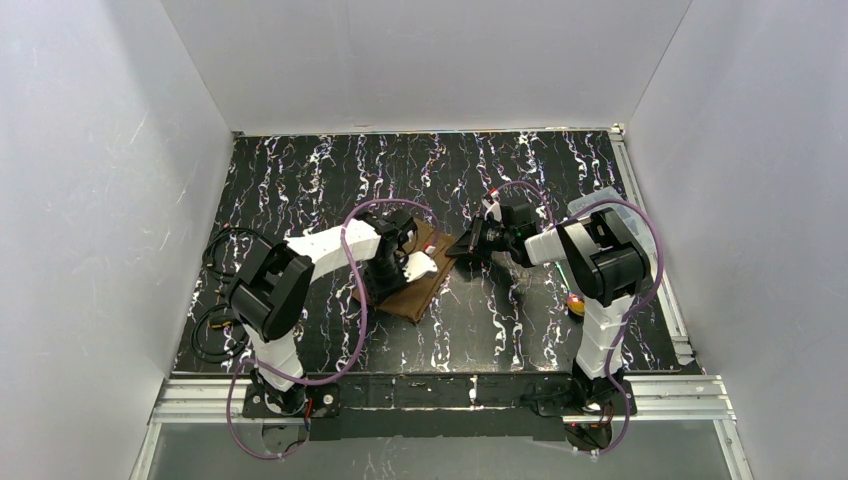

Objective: Fold the napkin into a case and place the utensils inside
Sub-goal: Rotate the 2/3-rectangle-folded napkin at the center of the board.

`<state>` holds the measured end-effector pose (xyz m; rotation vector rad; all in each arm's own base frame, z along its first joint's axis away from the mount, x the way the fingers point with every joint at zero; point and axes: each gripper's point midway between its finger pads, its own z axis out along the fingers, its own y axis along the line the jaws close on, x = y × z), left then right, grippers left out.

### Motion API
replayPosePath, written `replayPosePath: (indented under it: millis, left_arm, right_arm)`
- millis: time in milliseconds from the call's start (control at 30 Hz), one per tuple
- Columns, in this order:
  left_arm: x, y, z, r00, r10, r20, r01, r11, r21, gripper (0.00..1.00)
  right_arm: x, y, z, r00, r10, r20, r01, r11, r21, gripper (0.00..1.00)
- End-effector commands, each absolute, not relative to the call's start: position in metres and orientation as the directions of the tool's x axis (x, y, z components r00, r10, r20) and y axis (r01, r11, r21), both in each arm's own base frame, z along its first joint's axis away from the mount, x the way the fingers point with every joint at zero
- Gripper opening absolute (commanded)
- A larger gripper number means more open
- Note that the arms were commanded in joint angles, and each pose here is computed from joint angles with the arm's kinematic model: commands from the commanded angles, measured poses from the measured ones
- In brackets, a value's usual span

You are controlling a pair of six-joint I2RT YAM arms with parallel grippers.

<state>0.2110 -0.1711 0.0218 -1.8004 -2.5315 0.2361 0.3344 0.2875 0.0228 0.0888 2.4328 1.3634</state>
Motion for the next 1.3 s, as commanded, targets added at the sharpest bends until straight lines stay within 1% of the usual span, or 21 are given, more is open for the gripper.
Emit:
replayPosePath:
  millis: [0,100,300,400,633,667,800,867,933,1033,1067,1233,1267]
  left_arm:
    - [0.192,-0.157,0.017,-0.298,0.955,0.000,0.942,0.294,-0.161,0.00]
    - [0.194,-0.154,0.012,-0.290,0.957,0.018,0.945,0.290,-0.150,0.00]
    - [0.197,-0.152,0.009,-0.261,0.965,0.030,0.957,0.263,-0.124,0.00]
    - [0.198,-0.152,0.007,-0.248,0.968,0.035,0.962,0.250,-0.111,0.00]
    - [0.200,-0.144,0.002,-0.177,0.982,0.063,0.981,0.181,-0.068,0.00]
    - [0.203,-0.140,0.001,-0.166,0.983,0.084,0.984,0.170,-0.046,0.00]
    - [0.202,-0.136,-0.001,-0.154,0.983,0.101,0.986,0.159,-0.043,0.01]
    - [0.202,-0.137,0.000,-0.161,0.982,0.096,0.985,0.166,-0.045,0.02]
    - [0.202,-0.140,0.002,-0.173,0.981,0.087,0.983,0.178,-0.053,0.05]
    - [0.204,-0.145,0.010,-0.177,0.982,0.067,0.982,0.181,-0.053,0.05]
    - [0.203,-0.150,0.014,-0.178,0.983,0.043,0.982,0.181,-0.063,0.05]
    - [0.202,-0.166,0.048,-0.175,0.984,-0.017,0.980,0.172,-0.095,0.05]
    - [0.203,-0.171,0.057,-0.190,0.982,-0.026,0.978,0.186,-0.094,0.22]
  right_arm:
    - [0.323,0.276,0.004,-0.947,0.234,-0.222,-0.046,0.585,0.809,0.15]
    - [0.331,0.276,0.031,-0.936,0.245,-0.254,-0.076,0.564,0.822,0.16]
    - [0.358,0.280,0.094,-0.902,0.208,-0.377,-0.207,0.559,0.803,0.22]
    - [0.370,0.291,0.107,-0.898,0.187,-0.399,-0.248,0.534,0.808,0.23]
    - [0.379,0.351,0.094,-0.912,0.071,-0.405,-0.325,0.478,0.816,0.23]
    - [0.382,0.357,0.096,-0.911,0.069,-0.407,-0.331,0.467,0.820,0.23]
    - [0.388,0.369,0.070,-0.928,0.056,-0.367,-0.301,0.466,0.832,0.22]
    - [0.388,0.369,0.053,-0.937,0.049,-0.345,-0.280,0.482,0.830,0.21]
    - [0.386,0.366,0.037,-0.944,0.039,-0.327,-0.264,0.504,0.822,0.20]
    - [0.380,0.361,0.019,-0.951,0.031,-0.306,-0.244,0.529,0.813,0.20]
    - [0.379,0.359,0.015,-0.952,0.035,-0.303,-0.239,0.533,0.812,0.20]
    - [0.375,0.360,0.028,-0.943,0.085,-0.323,-0.243,0.488,0.838,0.20]
    - [0.375,0.360,0.032,-0.941,0.091,-0.325,-0.244,0.481,0.842,0.20]
